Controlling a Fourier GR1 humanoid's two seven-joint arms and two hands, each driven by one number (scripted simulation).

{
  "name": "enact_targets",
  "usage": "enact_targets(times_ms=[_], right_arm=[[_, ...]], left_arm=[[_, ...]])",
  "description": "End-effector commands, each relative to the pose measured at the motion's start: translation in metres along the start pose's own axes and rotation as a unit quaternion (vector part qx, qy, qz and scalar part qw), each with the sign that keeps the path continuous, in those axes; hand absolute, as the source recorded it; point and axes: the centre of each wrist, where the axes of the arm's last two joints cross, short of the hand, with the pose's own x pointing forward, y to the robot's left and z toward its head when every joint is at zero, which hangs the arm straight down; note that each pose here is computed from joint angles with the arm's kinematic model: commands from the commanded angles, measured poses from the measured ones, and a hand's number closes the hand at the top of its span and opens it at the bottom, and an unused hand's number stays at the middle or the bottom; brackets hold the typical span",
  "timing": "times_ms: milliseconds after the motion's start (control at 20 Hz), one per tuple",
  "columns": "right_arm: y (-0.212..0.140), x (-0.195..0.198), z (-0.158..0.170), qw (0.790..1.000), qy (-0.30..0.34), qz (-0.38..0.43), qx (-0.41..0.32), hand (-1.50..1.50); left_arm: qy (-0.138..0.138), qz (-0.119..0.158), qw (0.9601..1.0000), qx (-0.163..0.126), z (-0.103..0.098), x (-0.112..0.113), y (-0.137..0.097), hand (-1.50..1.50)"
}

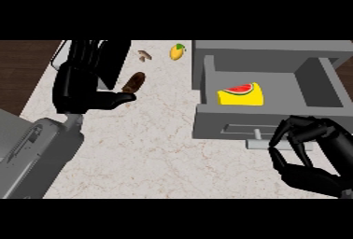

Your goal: Pick up the cup, place it into the drawer and close the drawer

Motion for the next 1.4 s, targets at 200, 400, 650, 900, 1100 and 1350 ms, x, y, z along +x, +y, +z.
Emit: enact_targets(times_ms=[200,400,650,900,1100,1350], right_arm=[[0.026,-0.027,-0.013,0.981,0.017,0.178,0.072,1.5],[0.072,-0.062,-0.031,0.973,0.016,0.209,0.094,1.5],[0.067,-0.089,-0.057,0.969,0.051,0.22,0.098,-1.5],[0.082,-0.116,-0.073,0.955,0.079,0.26,0.119,-1.5],[0.073,-0.136,-0.094,0.959,0.076,0.243,0.122,-1.5],[0.093,-0.165,-0.111,0.96,0.089,0.232,0.127,-1.5]], left_arm=[[0.005,0.004,1.0,0.0,0.059,-0.008,0.046,-1.5],[0.003,0.004,0.9999,0.009,0.055,0.011,0.081,-1.5],[0.005,0.003,0.9999,0.016,0.069,0.006,0.093,-1.5],[0.001,0.012,0.9997,0.02,0.083,0.015,0.126,-1.5],[-0.001,0.01,0.9998,0.016,0.082,0.019,0.119,-1.5],[-0.001,0.008,0.9999,0.012,0.088,0.004,0.129,-1.5]])
